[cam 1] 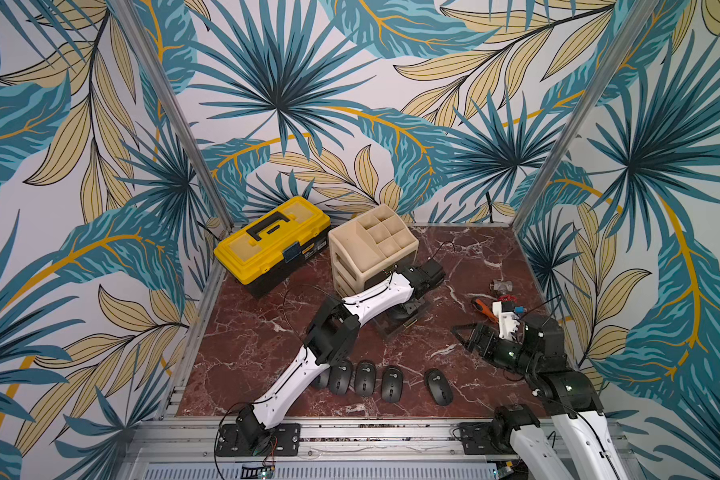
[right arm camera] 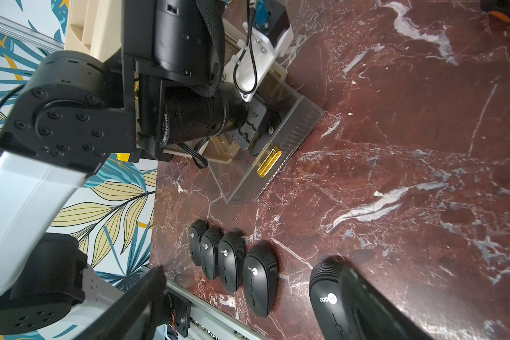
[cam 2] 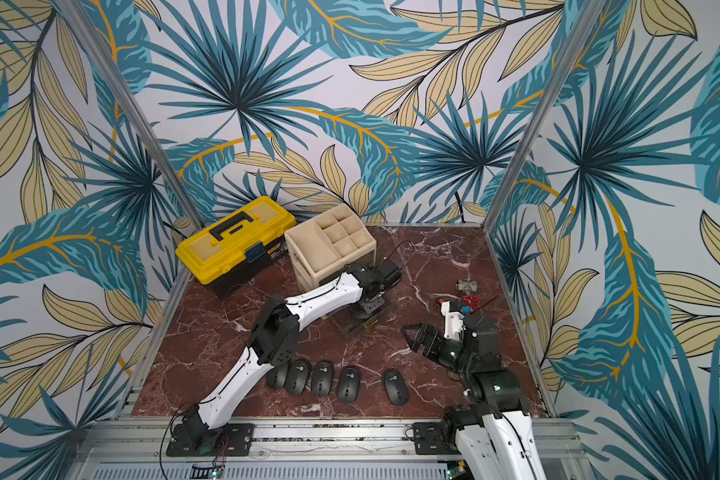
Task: Take the mice out of the drawer
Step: Pick up the mouse from the drawer.
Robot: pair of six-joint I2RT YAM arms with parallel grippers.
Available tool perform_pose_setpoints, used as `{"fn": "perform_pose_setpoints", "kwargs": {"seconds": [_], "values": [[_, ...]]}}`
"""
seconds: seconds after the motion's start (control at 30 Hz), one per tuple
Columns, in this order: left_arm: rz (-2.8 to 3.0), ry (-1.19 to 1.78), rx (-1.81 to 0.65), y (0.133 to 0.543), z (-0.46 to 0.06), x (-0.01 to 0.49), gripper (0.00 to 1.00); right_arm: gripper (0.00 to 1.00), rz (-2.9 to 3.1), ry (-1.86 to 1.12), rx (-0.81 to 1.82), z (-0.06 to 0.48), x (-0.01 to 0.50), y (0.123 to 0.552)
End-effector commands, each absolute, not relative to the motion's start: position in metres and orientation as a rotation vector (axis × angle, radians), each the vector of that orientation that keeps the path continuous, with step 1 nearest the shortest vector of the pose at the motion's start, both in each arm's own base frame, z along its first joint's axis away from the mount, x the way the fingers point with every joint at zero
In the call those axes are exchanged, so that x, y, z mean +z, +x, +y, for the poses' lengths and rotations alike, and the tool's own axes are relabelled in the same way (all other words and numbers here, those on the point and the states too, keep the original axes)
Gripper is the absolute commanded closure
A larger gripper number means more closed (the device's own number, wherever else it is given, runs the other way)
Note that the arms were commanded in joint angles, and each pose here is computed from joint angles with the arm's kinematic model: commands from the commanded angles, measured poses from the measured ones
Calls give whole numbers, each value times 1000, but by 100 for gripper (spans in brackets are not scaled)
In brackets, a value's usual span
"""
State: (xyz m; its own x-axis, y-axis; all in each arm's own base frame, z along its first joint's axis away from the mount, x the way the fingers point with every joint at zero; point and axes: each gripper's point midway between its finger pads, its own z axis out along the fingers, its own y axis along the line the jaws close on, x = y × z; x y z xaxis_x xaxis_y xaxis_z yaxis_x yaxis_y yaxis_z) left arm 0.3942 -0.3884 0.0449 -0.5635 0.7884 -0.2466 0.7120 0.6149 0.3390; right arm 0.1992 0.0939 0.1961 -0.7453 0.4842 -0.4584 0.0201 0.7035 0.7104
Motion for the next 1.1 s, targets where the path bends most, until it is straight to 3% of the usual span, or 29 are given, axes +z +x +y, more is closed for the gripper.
{"fn": "perform_pose_setpoints", "kwargs": {"seconds": [0.0,0.3,0.53,0.77,0.87,1.07], "values": [[2507,1183,244,384,-388,66,100,6,2275,374,932,94,189,197],[2468,1125,193,387,-391,98,99,7,2278,371,933,95,189,197],[2420,1119,72,379,-396,135,79,7,2281,369,927,94,188,197],[2410,1123,52,376,-393,138,67,7,2291,365,929,95,184,197],[2414,1118,45,376,-394,134,67,6,2293,368,934,95,183,197],[2424,1145,-42,369,-404,132,80,7,2294,370,935,95,182,196]]}}
